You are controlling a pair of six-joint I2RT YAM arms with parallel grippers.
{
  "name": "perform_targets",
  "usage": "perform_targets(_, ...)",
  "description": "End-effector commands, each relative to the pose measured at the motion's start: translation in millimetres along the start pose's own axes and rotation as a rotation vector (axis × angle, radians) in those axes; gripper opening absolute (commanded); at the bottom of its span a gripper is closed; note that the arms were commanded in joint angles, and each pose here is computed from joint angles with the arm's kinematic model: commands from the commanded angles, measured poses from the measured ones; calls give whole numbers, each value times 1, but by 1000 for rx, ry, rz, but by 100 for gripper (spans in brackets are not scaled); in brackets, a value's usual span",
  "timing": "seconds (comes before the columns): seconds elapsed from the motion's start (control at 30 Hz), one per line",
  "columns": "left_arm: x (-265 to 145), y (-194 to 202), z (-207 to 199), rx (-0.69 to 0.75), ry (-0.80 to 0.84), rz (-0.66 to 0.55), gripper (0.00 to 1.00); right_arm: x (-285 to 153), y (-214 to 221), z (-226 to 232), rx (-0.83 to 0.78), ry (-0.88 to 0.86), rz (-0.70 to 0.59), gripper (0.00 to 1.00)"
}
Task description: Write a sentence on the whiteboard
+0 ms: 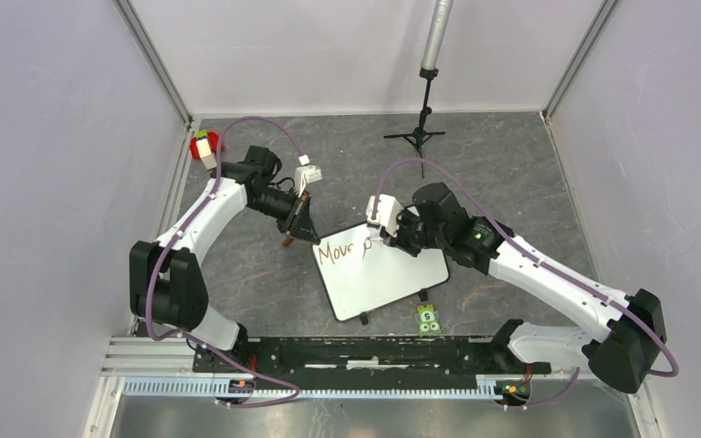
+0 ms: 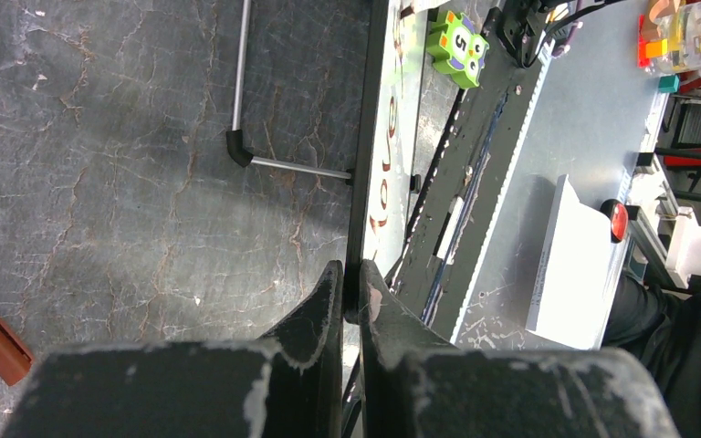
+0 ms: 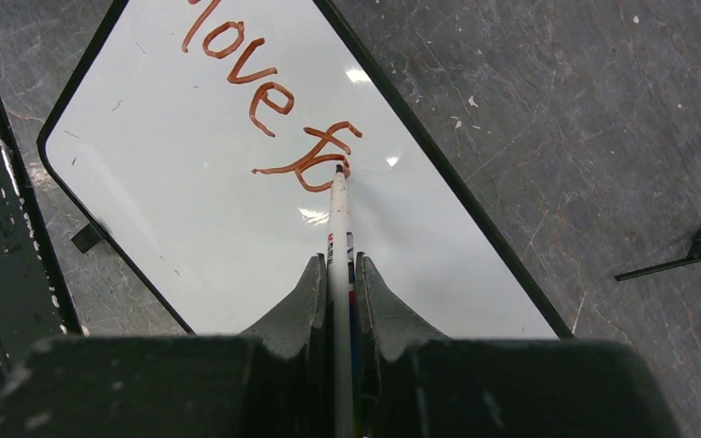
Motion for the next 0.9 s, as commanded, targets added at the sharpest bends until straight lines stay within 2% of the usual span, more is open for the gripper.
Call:
perform_targets(0.0, 2, -3, 2, 43, -14, 14, 2, -1, -17, -3, -5, -34, -77, 0)
perform_targets(0.13, 1, -5, 0, 43, -9, 9, 2, -19, -37, -10, -15, -24, -133, 0)
perform_targets(0.33, 3, -3, 5, 34, -21, 28, 2, -44, -45, -19, -12, 46, -127, 0)
perform_targets(0.87, 11, 23, 23, 6, -68, 115, 4, -51, -6, 5, 38, 68, -169, 0)
Point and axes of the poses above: each gripper's point midway between its finger pads, its own x axis out along the fingers, its own z axis along the line the jaws close on, y = z × x, the point moved 6 cm from there along -x, back along the fingers, and after that the axes turned 14 degrees about -x, right-handed, at the moved point
